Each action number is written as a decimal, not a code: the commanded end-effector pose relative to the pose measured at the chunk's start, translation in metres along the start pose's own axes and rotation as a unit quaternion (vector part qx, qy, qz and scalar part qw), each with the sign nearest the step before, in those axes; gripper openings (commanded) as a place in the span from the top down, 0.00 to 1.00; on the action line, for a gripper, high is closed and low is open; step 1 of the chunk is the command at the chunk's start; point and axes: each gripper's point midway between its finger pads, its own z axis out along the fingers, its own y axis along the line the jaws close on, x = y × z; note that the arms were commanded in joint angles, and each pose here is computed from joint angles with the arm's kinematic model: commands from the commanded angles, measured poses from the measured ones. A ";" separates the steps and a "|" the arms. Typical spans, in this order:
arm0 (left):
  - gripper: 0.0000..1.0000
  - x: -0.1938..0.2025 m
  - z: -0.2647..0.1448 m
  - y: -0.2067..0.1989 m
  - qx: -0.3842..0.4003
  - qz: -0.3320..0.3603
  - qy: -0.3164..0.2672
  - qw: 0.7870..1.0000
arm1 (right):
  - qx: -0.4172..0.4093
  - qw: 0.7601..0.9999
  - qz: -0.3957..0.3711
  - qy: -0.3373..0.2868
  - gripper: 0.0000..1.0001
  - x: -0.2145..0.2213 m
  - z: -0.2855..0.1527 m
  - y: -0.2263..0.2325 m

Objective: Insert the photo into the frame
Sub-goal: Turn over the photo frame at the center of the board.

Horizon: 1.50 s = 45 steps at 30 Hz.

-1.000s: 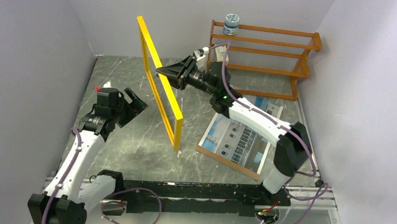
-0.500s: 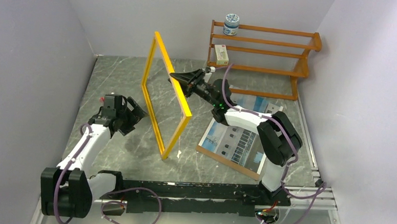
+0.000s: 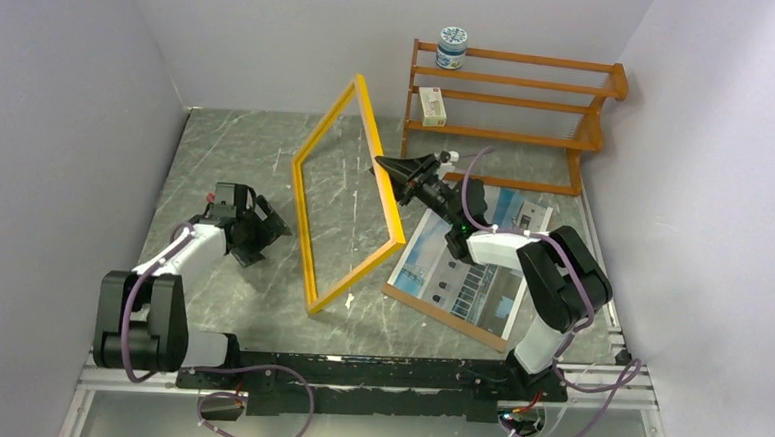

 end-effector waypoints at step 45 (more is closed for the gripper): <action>0.06 -0.041 -0.147 -0.046 0.082 0.122 -0.084 0.986 | 0.340 0.892 -0.279 0.106 0.70 0.015 -0.010 -0.166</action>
